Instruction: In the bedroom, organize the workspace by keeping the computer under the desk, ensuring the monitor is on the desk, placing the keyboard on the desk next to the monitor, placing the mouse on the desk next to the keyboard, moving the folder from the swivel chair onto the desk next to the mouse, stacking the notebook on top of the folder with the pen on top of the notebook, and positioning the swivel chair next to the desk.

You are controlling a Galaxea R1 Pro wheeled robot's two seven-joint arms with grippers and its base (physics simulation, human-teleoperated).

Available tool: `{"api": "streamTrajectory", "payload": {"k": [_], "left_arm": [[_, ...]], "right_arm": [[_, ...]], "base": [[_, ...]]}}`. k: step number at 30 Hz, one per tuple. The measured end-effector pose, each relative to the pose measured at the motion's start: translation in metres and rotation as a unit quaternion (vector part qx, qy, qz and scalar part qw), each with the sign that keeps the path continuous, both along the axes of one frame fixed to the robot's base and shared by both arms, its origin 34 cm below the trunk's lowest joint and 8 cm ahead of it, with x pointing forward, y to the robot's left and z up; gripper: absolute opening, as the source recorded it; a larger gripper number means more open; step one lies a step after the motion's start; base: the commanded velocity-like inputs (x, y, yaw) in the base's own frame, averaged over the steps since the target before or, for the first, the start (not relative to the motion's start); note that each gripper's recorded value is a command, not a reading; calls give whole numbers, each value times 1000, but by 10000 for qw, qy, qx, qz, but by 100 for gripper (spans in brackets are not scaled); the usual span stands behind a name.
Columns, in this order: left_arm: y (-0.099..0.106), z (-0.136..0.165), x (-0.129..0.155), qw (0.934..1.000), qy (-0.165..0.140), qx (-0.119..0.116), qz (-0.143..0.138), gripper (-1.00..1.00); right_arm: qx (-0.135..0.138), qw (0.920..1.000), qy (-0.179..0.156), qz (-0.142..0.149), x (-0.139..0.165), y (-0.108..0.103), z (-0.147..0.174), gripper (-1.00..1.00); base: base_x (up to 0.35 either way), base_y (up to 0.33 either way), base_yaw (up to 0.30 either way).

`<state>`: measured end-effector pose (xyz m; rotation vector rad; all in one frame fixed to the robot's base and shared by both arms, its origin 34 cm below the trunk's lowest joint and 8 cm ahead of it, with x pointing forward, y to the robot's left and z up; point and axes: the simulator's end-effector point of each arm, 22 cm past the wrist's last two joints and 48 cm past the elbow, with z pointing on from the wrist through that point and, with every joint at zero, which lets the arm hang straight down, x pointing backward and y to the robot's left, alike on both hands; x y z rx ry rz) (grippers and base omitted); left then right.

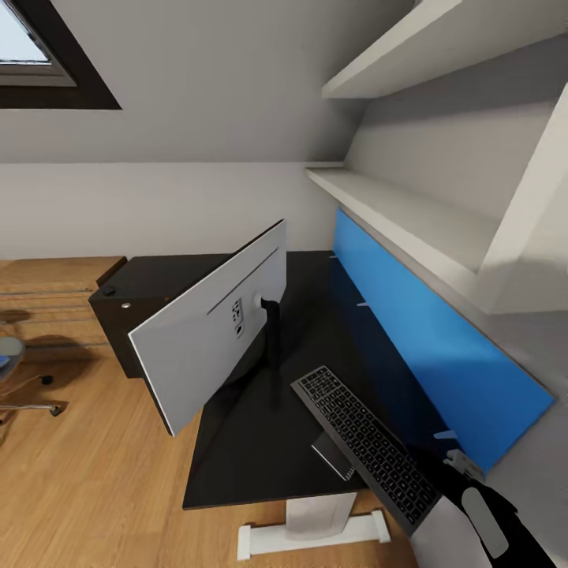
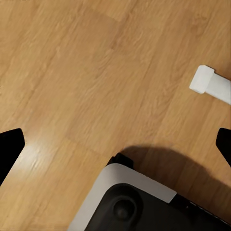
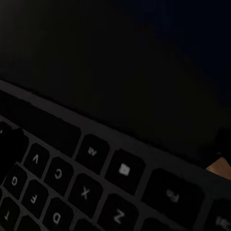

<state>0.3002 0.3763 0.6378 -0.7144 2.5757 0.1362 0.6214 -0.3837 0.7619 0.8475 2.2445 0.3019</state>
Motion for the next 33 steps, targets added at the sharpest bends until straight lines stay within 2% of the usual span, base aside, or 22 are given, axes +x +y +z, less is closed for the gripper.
{"api": "streamTrajectory", "payload": {"k": [27, 33], "left_arm": [[0, 0, -1, 10000, 10, -3, -1, 100], [0, -5, -10, 9999, 121, -5, 22, 100]], "right_arm": [[4, 10000, 0, 35, 0, 3, -1, 100], [-11, 10000, -58, 72, 3, 6, 2, 100]], "base": [[-109, 103, 0], [-50, 141, 0]]}}
